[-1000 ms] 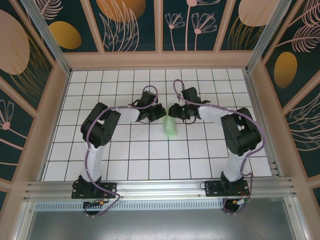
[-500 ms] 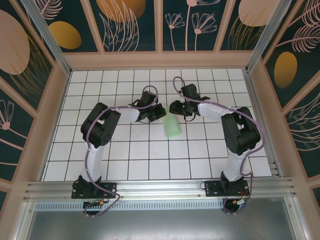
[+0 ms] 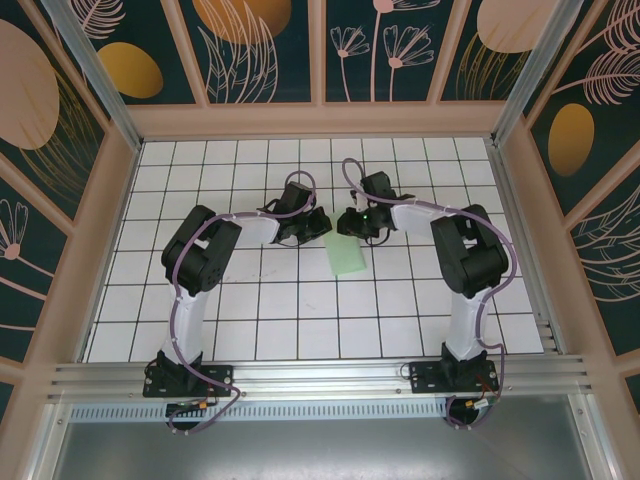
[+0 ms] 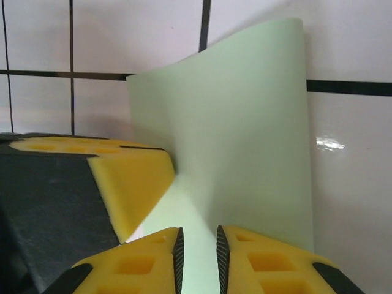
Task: Fold a paper plane with a square sheet of paper (pick it up from the middle)
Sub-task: Fold the square sheet of paper in half at the center of the table.
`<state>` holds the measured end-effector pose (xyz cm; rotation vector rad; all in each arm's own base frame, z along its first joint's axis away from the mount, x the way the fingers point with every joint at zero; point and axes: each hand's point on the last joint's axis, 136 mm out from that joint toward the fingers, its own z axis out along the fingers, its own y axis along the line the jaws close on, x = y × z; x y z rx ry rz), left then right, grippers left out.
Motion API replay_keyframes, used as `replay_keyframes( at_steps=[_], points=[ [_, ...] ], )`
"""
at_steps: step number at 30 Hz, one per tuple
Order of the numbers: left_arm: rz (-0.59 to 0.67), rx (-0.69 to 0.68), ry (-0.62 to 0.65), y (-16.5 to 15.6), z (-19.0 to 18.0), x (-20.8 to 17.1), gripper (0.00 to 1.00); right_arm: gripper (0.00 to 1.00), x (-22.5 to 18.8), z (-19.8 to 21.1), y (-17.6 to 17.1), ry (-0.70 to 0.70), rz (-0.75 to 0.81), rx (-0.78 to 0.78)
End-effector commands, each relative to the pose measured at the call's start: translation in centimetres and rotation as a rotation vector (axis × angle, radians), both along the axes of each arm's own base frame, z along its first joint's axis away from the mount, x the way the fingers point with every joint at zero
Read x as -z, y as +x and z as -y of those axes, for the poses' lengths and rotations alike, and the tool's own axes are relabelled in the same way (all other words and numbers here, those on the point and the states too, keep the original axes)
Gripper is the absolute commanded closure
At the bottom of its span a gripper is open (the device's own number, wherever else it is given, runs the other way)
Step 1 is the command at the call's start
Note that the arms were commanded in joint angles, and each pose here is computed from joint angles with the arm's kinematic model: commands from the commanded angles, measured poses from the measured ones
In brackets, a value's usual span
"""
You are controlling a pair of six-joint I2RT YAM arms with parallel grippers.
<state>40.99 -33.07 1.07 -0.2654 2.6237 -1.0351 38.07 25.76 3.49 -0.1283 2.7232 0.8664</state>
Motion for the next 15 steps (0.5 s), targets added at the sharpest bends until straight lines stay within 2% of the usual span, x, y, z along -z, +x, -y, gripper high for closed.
replay_keyframes(
  at_steps=[1,15],
  points=[
    [-0.245,-0.048,0.313,-5.5,-6.1,11.0,0.92,0.76,0.2,0.2,-0.7,0.045,0.008,-0.065],
    [-0.255,-0.05,0.333,-5.8,-6.5,11.6,0.93,0.79,1.5,1.6,-2.4,0.07,-0.022,-0.105]
  ],
)
